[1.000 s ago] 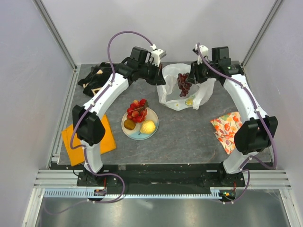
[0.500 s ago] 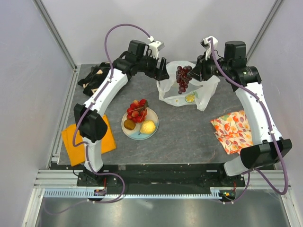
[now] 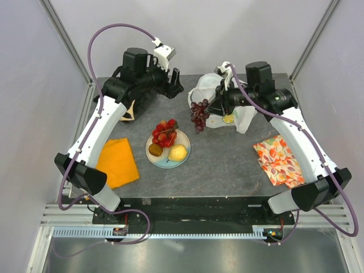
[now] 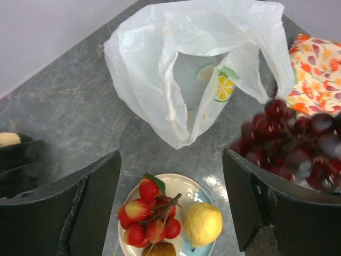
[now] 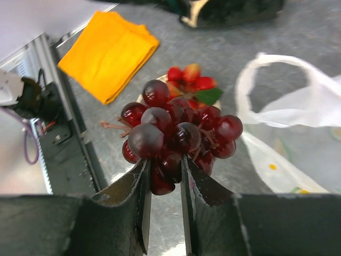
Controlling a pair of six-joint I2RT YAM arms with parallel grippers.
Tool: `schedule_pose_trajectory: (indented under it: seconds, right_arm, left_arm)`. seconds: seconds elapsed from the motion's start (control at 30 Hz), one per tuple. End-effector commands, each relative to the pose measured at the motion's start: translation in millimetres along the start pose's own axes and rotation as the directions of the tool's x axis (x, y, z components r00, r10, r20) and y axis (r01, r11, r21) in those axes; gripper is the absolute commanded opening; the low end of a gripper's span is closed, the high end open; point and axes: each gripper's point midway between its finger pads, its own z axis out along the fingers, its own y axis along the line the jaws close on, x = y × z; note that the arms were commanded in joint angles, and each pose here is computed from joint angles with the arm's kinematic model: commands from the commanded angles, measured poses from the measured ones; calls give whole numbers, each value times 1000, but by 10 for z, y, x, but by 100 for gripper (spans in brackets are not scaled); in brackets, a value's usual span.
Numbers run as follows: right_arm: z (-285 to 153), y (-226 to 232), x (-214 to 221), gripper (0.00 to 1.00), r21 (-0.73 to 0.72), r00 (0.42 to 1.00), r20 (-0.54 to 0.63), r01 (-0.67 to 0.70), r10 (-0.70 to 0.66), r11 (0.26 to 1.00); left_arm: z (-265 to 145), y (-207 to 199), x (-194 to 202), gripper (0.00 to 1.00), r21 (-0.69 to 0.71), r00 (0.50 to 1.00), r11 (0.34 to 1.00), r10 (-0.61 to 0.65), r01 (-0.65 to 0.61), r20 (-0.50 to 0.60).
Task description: Take the fake fruits out of the plastic bag
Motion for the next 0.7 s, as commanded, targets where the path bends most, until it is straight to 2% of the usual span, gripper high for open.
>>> schedule_pose_trajectory:
  seconds: [0.0, 0.13, 0.3, 0.5, 0.67]
  right_arm:
    - [147, 213, -36, 31, -76, 997, 10, 74, -73, 994]
    - [351, 395, 23, 31, -135, 994, -19, 103, -106, 986]
    - [669, 675, 23, 30, -241, 973, -39, 211, -226, 947]
    - [1100, 916, 2, 28, -331, 897, -20, 412, -443, 849]
    - [1371, 1085, -168, 27, -328, 848, 33, 509, -529, 796]
  left_arm:
    - [-138, 156, 19, 84, -73, 997, 995, 74, -74, -9]
    - [-251, 214, 14, 84, -88, 998, 994, 58, -58, 2]
    - [-344, 295, 70, 84, -109, 999, 993, 36, -35, 1]
    - [-493, 372, 21, 84, -116, 999, 993, 10, -7, 31]
    - [-587, 450, 33, 84, -126, 999, 992, -15, 21, 47]
